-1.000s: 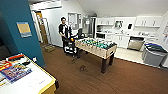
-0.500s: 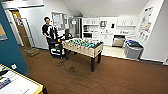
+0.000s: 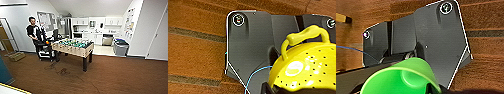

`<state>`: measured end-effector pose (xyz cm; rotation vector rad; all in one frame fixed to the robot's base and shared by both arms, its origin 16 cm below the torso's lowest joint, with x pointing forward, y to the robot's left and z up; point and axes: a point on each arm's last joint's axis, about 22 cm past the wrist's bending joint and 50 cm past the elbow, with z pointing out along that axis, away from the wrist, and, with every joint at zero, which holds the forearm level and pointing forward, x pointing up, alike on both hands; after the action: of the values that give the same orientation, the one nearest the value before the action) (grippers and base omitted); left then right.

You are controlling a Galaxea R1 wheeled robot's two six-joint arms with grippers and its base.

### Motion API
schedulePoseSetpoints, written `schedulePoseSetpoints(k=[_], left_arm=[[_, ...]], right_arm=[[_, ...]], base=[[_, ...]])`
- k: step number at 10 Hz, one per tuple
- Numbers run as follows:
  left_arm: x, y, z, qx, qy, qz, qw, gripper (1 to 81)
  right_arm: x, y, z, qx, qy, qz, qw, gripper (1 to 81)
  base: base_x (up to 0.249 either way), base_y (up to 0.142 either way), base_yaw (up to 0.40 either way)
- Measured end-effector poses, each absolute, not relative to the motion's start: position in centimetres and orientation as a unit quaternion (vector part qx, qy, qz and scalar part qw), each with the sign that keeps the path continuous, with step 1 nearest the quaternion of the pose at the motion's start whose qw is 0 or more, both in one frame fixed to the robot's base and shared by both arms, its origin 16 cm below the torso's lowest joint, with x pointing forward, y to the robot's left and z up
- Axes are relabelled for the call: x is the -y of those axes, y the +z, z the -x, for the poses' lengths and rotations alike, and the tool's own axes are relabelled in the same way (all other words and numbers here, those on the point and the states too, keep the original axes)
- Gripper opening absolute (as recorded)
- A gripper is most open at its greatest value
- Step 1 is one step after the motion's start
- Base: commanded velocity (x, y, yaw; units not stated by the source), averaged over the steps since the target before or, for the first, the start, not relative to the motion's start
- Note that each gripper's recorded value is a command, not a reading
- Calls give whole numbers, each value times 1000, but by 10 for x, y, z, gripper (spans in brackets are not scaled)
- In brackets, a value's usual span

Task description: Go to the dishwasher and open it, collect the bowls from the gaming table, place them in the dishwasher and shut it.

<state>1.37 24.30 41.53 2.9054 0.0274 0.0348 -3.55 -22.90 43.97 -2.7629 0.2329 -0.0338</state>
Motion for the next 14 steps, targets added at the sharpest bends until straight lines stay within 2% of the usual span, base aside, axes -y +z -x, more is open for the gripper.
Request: schedulePoseSetpoints(k=[5, 7, 10, 14], left_arm=[[-244, 415, -10, -10, 9, -993, 117, 10], [-245, 415, 5, -10, 1, -993, 115, 10], [-245, 415, -20, -9, 18, -993, 116, 10], [-244, 415, -9, -10, 9, -993, 117, 10]], right_arm=[[230, 440, 33, -81, -14, 980, 183, 10], [228, 440, 51, -81, -2, 980, 184, 10], [229, 440, 22, -80, -23, 979, 184, 10], [226, 440, 31, -79, -15, 979, 186, 10]], base=[[130, -13, 0], [143, -67, 0], [160, -77, 0], [164, -87, 0]])
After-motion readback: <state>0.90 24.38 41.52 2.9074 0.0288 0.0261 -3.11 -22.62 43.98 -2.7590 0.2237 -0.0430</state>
